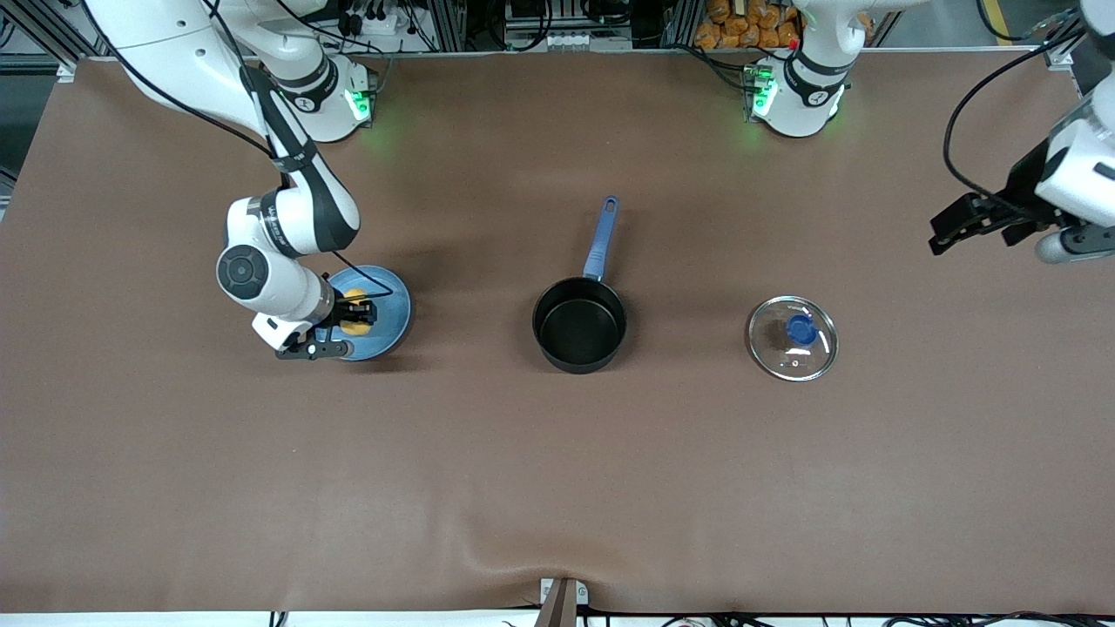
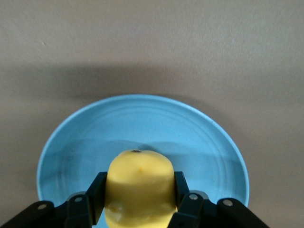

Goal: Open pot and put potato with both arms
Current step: 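Lift the yellow potato with the right gripper and carry it to the saucepan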

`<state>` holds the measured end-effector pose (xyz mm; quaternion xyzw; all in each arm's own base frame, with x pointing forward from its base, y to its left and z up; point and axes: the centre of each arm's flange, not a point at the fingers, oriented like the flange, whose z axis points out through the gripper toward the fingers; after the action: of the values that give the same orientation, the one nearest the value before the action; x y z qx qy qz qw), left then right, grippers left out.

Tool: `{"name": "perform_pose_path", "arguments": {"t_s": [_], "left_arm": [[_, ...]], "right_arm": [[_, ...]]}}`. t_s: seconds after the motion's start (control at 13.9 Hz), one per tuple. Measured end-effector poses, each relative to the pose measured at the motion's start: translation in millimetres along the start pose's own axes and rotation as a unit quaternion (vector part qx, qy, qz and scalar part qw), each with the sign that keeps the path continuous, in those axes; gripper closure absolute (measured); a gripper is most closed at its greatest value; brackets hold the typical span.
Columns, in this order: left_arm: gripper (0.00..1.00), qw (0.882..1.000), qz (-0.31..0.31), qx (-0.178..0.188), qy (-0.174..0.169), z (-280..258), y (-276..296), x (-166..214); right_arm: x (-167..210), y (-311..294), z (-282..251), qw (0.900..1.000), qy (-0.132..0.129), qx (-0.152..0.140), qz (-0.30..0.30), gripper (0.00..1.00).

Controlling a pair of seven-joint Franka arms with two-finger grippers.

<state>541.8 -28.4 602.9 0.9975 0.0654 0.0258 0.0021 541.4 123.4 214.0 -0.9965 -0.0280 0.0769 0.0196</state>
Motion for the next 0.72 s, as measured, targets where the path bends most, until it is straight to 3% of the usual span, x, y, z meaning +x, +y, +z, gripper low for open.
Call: {"name": "perform_pose_path", "arguments": {"t_s": [0.22, 0.43, 0.72], "left_arm": [[0.0, 1.0, 0.005, 0.0, -0.005, 4.8, 0.9, 2.5], [0.0, 1.0, 0.01, 0.0, -0.009, 9.5, 1.3, 5.9], [0.0, 1.0, 0.011, -0.015, 0.0, -2.0, 5.5, 7.2]], "right_arm": [[22.0, -8.9, -49.2, 1.0, -0.024, 0.001, -0.004, 0.39], [41.3, -44.9, -111.5, 1.0, -0.012, 0.013, 0.003, 0.39], [47.8, -155.6, -172.2, 0.998, 0.013, 0.043, 0.054, 0.39]]}}
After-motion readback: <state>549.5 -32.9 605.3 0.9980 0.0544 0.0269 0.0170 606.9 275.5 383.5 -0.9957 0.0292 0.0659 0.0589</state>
